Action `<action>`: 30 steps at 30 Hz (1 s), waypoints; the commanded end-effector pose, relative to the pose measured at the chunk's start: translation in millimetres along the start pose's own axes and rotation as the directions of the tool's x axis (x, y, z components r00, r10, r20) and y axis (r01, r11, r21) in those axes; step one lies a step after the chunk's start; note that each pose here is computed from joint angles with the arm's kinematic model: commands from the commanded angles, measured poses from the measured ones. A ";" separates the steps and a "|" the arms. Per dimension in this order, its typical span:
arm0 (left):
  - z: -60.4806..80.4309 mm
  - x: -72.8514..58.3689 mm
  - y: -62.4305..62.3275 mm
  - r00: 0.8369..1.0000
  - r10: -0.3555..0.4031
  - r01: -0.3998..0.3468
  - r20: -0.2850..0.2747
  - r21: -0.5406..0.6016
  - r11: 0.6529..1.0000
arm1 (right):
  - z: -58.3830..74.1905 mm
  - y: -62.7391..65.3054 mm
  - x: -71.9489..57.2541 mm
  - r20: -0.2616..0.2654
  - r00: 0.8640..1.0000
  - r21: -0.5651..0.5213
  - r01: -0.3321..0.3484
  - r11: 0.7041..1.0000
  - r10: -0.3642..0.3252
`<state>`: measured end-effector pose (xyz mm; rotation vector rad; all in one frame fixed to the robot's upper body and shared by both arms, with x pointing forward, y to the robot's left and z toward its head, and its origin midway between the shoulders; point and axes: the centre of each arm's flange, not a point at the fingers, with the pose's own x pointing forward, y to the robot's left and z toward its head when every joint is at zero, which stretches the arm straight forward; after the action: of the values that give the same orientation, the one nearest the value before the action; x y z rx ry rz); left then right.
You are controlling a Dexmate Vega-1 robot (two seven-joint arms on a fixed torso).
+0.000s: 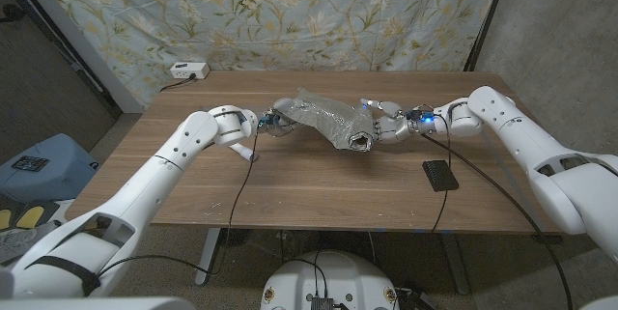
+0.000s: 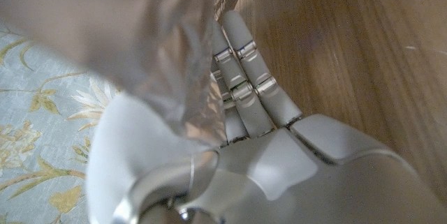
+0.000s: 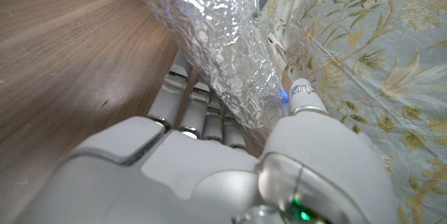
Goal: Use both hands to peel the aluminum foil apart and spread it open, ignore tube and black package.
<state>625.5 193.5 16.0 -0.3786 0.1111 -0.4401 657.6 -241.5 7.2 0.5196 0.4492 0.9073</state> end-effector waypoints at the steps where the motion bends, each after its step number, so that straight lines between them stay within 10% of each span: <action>1: 6.8 -11.2 -0.2 1.000 0.005 -0.005 0.018 0.029 1.000 | 2.1 0.4 -3.7 0.032 0.999 -0.004 -0.028 1.000 0.028; 30: 11.9 -37.1 7.5 0.999 0.026 -0.028 0.030 0.040 0.999 | 5.6 -1.4 -11.4 0.072 0.997 -0.006 -0.035 0.999 0.035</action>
<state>601.0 214.8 22.0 -0.3482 0.0854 -0.4127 655.6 -249.3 12.7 0.5476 0.3835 0.9231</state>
